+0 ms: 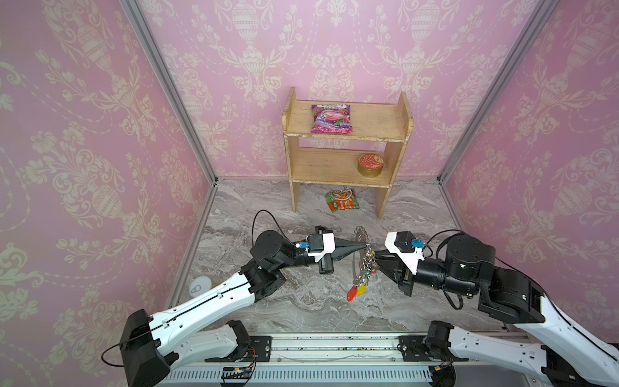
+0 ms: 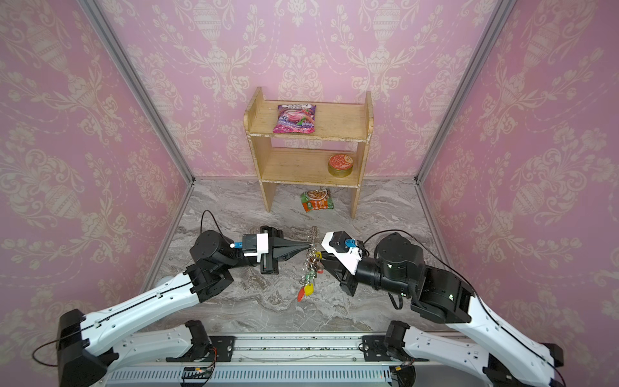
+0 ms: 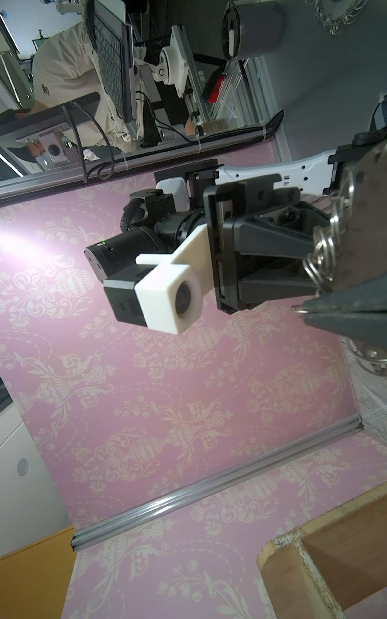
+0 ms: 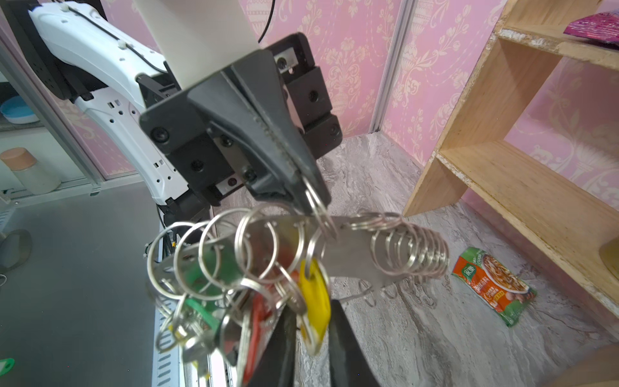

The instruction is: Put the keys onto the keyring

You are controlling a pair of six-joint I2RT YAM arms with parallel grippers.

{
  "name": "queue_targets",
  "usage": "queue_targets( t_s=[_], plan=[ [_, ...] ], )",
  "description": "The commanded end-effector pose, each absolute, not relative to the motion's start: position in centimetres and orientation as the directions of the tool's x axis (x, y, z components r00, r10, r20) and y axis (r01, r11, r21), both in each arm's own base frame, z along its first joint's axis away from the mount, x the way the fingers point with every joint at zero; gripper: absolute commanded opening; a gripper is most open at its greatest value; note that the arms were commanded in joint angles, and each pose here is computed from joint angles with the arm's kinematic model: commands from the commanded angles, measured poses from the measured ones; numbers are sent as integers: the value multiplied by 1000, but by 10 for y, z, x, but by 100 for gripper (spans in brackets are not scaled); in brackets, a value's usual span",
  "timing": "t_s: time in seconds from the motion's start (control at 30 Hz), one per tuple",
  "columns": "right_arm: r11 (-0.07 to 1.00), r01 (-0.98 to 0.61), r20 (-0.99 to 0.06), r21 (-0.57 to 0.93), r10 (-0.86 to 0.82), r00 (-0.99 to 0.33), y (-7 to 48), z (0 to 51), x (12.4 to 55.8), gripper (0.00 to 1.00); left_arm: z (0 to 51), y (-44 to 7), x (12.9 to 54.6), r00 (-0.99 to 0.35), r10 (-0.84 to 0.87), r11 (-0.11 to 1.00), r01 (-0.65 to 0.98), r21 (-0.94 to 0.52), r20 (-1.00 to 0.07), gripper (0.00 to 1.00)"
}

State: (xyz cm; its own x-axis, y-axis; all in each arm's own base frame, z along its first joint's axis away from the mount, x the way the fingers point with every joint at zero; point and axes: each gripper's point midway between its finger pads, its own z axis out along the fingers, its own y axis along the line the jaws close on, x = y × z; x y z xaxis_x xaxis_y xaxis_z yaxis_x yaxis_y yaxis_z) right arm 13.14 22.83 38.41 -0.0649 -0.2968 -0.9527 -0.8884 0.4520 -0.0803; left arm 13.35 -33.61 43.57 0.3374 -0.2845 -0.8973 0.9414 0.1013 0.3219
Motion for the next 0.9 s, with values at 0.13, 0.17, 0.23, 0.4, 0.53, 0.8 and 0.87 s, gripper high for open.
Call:
queue_targets(
  t_s=[0.13, 0.17, 0.23, 0.4, 0.53, 0.8, 0.87],
  plan=[
    [493, -857, -948, -149, -316, -17, 198, 406, 126, 25, 463, -325, 119, 387, -355, 89, 920, 381, -851, 0],
    [490, -857, -950, -159, -313, -2, 198, 410, 125, 25, 461, -326, 118, 384, -352, 82, 921, 380, -854, 0],
    [487, -854, -953, -180, -300, 30, 197, 419, 124, 25, 459, -327, 118, 376, -346, 70, 924, 376, -860, 0],
    [441, -876, -961, -198, -264, 84, 209, 434, 120, 23, 459, -328, 116, 361, -347, 46, 928, 369, -865, 0],
    [399, -896, -964, -195, -247, 100, 220, 436, 117, 22, 459, -329, 115, 354, -350, 36, 930, 365, -867, 0],
    [366, -910, -967, -195, -229, 115, 231, 438, 116, 18, 458, -328, 113, 351, -348, 26, 930, 366, -869, 0],
    [363, -911, -966, -197, -231, 117, 232, 437, 117, 18, 459, -328, 112, 351, -349, 25, 930, 366, -869, 0]
  ],
)
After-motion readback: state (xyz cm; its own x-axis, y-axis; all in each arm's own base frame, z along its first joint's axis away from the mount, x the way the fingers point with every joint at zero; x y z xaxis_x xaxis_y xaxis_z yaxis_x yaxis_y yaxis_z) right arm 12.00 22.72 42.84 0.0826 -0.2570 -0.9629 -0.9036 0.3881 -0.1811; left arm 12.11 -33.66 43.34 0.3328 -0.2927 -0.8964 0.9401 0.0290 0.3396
